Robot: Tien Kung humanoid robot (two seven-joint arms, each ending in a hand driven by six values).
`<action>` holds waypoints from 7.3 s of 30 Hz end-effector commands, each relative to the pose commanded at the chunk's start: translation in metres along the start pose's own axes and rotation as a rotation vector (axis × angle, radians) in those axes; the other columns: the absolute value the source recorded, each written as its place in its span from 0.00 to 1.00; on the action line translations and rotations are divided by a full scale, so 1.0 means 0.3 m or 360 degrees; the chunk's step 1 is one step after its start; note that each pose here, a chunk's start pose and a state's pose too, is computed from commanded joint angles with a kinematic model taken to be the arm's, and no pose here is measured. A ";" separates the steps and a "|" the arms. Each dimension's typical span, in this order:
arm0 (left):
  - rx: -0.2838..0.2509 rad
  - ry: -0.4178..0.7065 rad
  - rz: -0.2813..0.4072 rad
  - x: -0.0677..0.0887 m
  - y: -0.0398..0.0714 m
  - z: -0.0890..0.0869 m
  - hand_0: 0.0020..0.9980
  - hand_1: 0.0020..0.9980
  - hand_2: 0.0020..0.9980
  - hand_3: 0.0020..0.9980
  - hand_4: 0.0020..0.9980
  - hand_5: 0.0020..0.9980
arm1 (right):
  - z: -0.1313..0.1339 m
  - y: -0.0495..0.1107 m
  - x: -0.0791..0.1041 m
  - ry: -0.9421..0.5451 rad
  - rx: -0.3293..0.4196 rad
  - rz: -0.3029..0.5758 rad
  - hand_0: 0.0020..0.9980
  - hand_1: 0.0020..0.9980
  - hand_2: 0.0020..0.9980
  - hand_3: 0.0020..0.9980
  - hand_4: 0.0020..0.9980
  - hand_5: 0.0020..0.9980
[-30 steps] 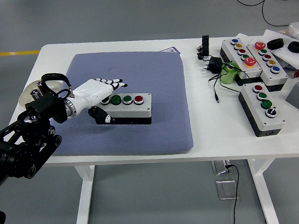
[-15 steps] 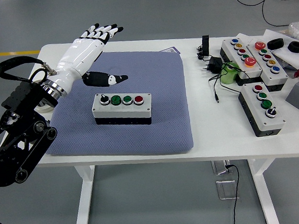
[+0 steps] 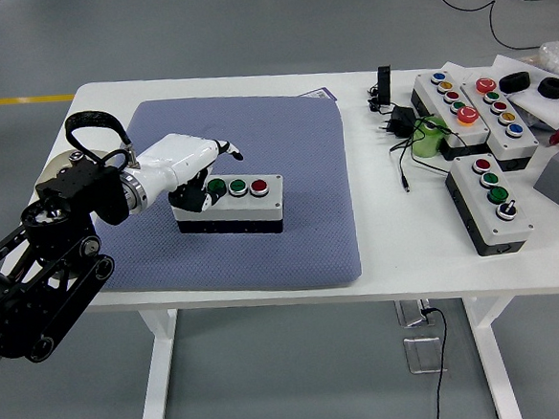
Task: Pick up the button,place it on the desk,press the button,press the button
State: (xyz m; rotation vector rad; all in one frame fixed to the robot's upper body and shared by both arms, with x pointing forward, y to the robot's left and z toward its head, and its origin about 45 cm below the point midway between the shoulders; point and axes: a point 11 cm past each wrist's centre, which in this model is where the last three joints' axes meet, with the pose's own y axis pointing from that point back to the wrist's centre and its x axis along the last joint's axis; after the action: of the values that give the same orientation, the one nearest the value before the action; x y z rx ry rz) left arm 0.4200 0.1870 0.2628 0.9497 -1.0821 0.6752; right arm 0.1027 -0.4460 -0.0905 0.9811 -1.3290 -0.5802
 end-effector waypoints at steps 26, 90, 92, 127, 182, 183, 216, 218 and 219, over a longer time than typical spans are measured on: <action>0.0064 -0.0036 -0.0100 -0.043 -0.011 -0.031 0.00 0.00 0.04 0.81 0.53 0.03 | -0.015 0.000 0.005 0.0000 0.0013 0.0001 0.65 0.53 0.56 0.63 0.23 0.25; -0.0092 0.0120 -0.0104 -0.082 -0.094 0.062 0.01 0.00 0.04 0.74 0.53 0.00 | -0.004 -0.001 0.012 0.0001 0.0000 0.0008 0.65 0.53 0.56 0.63 0.23 0.25; -0.0099 0.0121 -0.0101 -0.080 -0.092 0.066 0.01 0.00 0.04 0.74 0.53 0.00 | -0.003 -0.001 0.011 0.0002 -0.0002 0.0008 0.65 0.53 0.56 0.63 0.23 0.25; -0.0014 0.0114 -0.0128 -0.085 -0.089 0.002 0.01 0.00 0.04 0.74 0.52 0.00 | -0.020 0.000 0.013 -0.0001 0.0013 0.0008 0.65 0.53 0.56 0.63 0.23 0.25; 0.0107 0.2700 0.1197 -0.025 0.230 -0.558 0.81 0.81 0.79 0.77 0.67 1.00 | 0.007 -0.002 0.014 -0.0010 -0.0011 0.0014 0.65 0.53 0.56 0.63 0.23 0.25; 0.0108 0.2701 0.1201 -0.026 0.232 -0.560 0.81 0.81 0.79 0.77 0.67 1.00 | 0.006 -0.002 0.015 -0.0011 -0.0010 0.0014 0.65 0.53 0.56 0.63 0.23 0.25; 0.0034 0.2633 0.1074 -0.025 0.259 -0.533 0.81 0.81 0.81 0.79 0.66 1.00 | -0.010 0.000 0.011 -0.0025 -0.0001 0.0016 0.64 0.54 0.60 0.63 0.23 0.25; 0.0028 0.2617 0.1061 -0.025 0.261 -0.531 0.81 0.81 0.81 0.79 0.66 1.00 | -0.010 0.000 0.010 -0.0027 0.0000 0.0017 0.64 0.54 0.60 0.63 0.23 0.25; 0.0025 0.2611 0.1055 -0.026 0.262 -0.530 0.81 0.81 0.81 0.79 0.66 1.00 | -0.010 0.000 0.010 -0.0029 -0.0001 0.0018 0.64 0.54 0.60 0.63 0.23 0.25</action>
State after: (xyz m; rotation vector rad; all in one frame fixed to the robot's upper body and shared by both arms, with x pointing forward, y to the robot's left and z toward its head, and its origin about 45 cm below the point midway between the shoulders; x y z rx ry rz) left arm 0.4185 0.3642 0.2532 -0.1856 0.1626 1.5682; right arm 0.1062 -0.4476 -0.0888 0.9693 -1.3498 -0.5820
